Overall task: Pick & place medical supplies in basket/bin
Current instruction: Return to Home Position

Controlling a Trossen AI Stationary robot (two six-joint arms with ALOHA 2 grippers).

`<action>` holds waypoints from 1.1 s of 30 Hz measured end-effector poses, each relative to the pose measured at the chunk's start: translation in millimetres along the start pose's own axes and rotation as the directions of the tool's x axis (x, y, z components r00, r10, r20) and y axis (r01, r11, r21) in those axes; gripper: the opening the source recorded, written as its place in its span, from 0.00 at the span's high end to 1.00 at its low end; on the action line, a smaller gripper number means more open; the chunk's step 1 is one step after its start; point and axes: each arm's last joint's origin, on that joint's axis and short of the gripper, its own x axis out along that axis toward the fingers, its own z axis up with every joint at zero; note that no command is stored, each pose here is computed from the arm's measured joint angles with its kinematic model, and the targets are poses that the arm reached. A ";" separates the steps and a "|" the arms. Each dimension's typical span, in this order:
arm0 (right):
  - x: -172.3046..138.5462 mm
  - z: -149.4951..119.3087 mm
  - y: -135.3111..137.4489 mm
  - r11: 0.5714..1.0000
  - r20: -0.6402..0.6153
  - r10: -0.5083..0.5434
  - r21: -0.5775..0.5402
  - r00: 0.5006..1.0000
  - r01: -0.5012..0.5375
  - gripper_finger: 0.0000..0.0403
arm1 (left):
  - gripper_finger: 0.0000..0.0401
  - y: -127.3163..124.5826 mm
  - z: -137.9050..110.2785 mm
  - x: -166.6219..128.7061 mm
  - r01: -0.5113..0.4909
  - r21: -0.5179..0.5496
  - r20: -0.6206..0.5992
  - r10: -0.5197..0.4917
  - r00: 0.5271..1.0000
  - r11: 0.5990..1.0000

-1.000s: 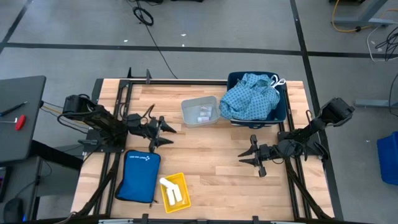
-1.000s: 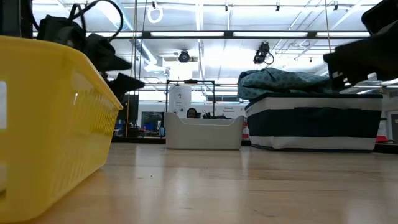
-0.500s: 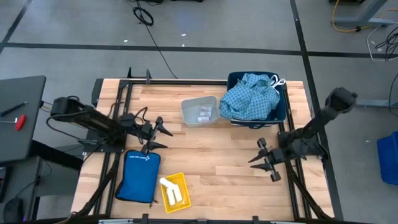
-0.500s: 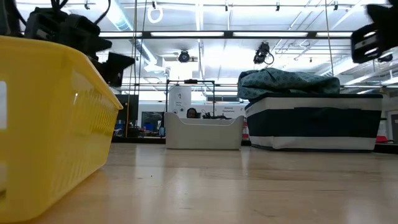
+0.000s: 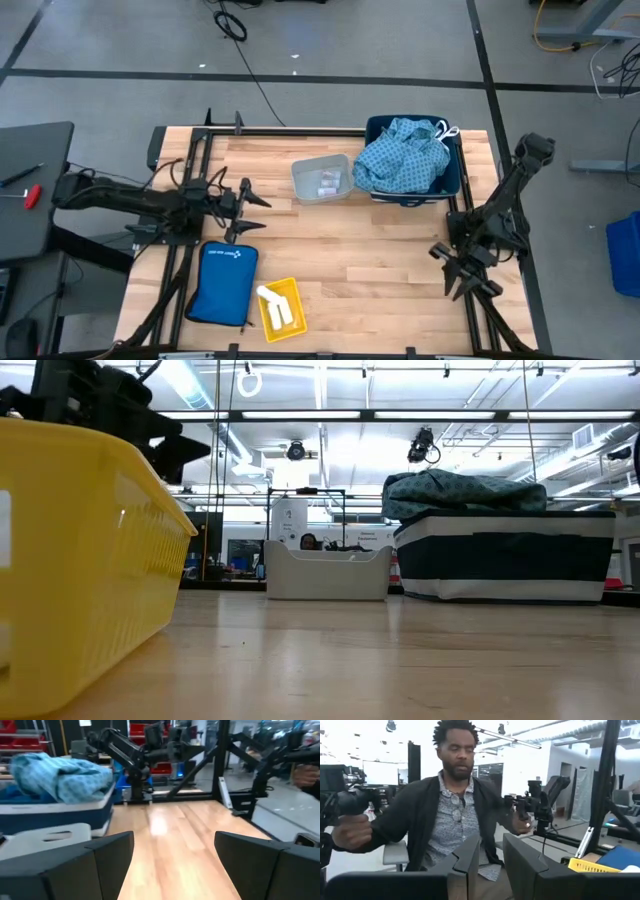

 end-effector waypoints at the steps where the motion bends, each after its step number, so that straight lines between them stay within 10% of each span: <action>1: -1.2 0.5 -0.1 1.000 0.000 -0.002 -0.004 1.000 0.002 0.77 | 0.30 0.4 4.2 -0.1 -0.010 0.008 -0.009 0.010 1.000 1.000; 12: -7.8 -0.9 -14.2 0.980 -0.039 -0.174 -0.106 0.984 0.169 0.77 | 0.30 0.4 43.3 -16.7 -0.085 0.103 -0.027 0.088 0.996 0.991; 33: -37.6 -6.1 -46.7 0.868 -0.120 -0.493 -0.133 0.862 0.478 0.77 | 0.30 -3.9 40.1 -38.6 -0.096 0.102 -0.068 0.103 0.992 0.990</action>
